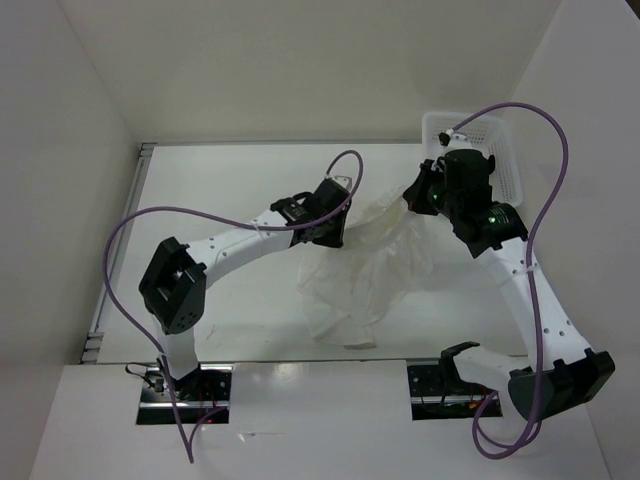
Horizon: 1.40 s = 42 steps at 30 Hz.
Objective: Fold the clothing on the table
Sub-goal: Flatten the skirt out
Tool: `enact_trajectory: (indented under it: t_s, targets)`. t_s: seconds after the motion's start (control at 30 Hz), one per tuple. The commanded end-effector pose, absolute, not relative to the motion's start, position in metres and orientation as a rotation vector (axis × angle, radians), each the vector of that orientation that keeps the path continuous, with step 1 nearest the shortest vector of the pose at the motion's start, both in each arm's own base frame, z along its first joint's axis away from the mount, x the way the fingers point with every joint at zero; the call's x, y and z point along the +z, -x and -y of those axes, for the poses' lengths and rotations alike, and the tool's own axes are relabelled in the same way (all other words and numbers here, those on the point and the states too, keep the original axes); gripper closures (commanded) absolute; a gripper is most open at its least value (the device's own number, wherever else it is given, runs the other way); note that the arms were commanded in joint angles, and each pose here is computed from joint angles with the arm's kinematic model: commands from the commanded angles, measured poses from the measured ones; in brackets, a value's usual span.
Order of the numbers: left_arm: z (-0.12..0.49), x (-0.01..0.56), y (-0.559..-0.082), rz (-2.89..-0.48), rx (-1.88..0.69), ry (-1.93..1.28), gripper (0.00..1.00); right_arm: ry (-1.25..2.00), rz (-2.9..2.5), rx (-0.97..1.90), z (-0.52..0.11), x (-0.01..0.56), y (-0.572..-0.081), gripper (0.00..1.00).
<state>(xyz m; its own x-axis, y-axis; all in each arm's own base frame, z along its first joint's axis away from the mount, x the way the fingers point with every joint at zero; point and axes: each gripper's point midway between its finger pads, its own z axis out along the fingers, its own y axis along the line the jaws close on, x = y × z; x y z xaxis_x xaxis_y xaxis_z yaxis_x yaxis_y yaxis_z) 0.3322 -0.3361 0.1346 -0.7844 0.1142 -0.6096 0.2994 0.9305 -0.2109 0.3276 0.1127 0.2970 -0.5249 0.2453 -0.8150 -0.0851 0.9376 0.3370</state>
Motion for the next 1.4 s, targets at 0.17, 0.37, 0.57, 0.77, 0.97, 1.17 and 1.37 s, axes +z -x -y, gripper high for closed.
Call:
enact_trajectory:
  t_s: [0.17, 0.37, 0.57, 0.77, 0.97, 1.17, 1.37]
  targets:
    - [0.332, 0.164, -0.347, -2.4, -0.544, -0.188, 0.93, -0.107, -2.005, 0.436, -0.113, 0.316, -0.332, 1.0]
    - [0.325, 0.155, -0.341, -2.438, -0.505, -0.189, 1.0, -0.107, -2.005, 0.436, -0.113, 0.316, -0.333, 1.0]
    - [0.273, 0.236, -0.366, -2.304, -0.452, -0.133, 1.0, -0.115, -2.021, 0.421, -0.109, 0.314, -0.327, 1.0]
    - [0.224, 0.307, -0.357, -2.164, -0.473, -0.132, 1.0, -0.063, -2.07, 0.497, -0.118, 0.293, -0.306, 1.0]
    - [0.212, 0.304, -0.322, -2.182, -0.521, -0.164, 1.0, -0.018, -2.076, 0.574, -0.13, 0.288, -0.265, 1.0]
    - [0.212, 0.353, -0.253, -2.052, -0.763, -0.335, 1.0, 0.087, -2.017, 0.732, -0.137, 0.325, -0.208, 1.0]
    - [0.205, 0.334, -0.239, -2.085, -0.764, -0.326, 1.0, 0.116, -2.031, 0.784, -0.143, 0.321, -0.198, 1.0]
